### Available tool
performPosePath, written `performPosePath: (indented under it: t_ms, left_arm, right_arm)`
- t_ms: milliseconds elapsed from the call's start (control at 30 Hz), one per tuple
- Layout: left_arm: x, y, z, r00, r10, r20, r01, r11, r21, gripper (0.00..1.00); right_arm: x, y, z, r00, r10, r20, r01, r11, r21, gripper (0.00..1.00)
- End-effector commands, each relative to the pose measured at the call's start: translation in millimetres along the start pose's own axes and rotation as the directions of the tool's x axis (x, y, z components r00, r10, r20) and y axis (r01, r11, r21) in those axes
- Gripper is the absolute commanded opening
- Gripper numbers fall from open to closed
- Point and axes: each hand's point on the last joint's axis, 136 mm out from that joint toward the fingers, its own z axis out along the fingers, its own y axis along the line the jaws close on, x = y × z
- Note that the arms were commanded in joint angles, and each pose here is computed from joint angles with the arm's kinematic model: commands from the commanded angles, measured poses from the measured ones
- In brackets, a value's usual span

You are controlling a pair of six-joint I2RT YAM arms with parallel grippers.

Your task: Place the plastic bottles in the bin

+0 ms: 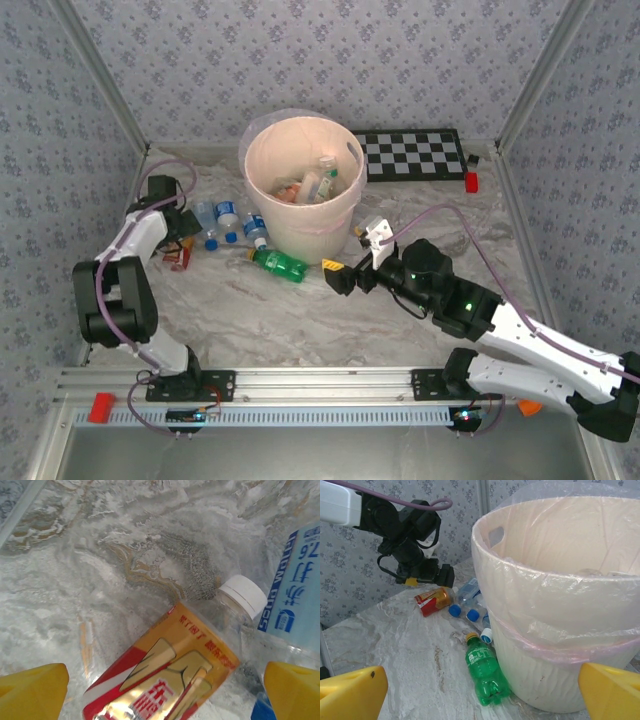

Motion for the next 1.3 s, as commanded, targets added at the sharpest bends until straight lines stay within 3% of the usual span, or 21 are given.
performPosePath:
  t_ms: [0,367,633,900,1067,1267]
  left_arm:
    - [-12.3,-12.1,5.6,1.000,0.023,0.005,-0.023,0.999,0.037,1.00]
    - [18.5,-35.8,10.6,0.993,-0.054,-0.106,0.073,0.981,0.181,0.93]
    - [33.2,-24.6,15.9,0.990,-0.065,-0.122,0.080,0.989,0.126,0.85]
    - [40.3,-23.8,29.4,0.985,-0.053,-0.162,0.069,0.993,0.093,0.85]
    - [39.4,-21.2,29.1,0.986,-0.057,-0.154,0.070,0.994,0.082,0.72]
    - [38.0,-21.6,16.0,0.986,-0.087,-0.146,0.103,0.989,0.106,0.66]
  right_arm:
    - [-3.3,-1.2,-2.0,1.000,0.000,0.019,0.000,1.000,-0.003,1.00]
    - [-2.5,-6.7,-2.9,1.000,0.014,0.025,-0.014,1.000,0.008,1.00]
    - [-2.8,-8.5,-3.4,0.999,0.021,0.027,-0.022,1.000,0.012,1.00]
    - [-2.8,-10.6,-5.1,0.999,0.023,0.031,-0.024,0.999,0.022,1.00]
    - [-4.4,-12.4,-6.6,0.999,0.028,0.037,-0.029,0.999,0.029,1.00]
    - [-11.5,-15.1,-8.6,0.998,0.035,0.058,-0.038,0.998,0.045,1.00]
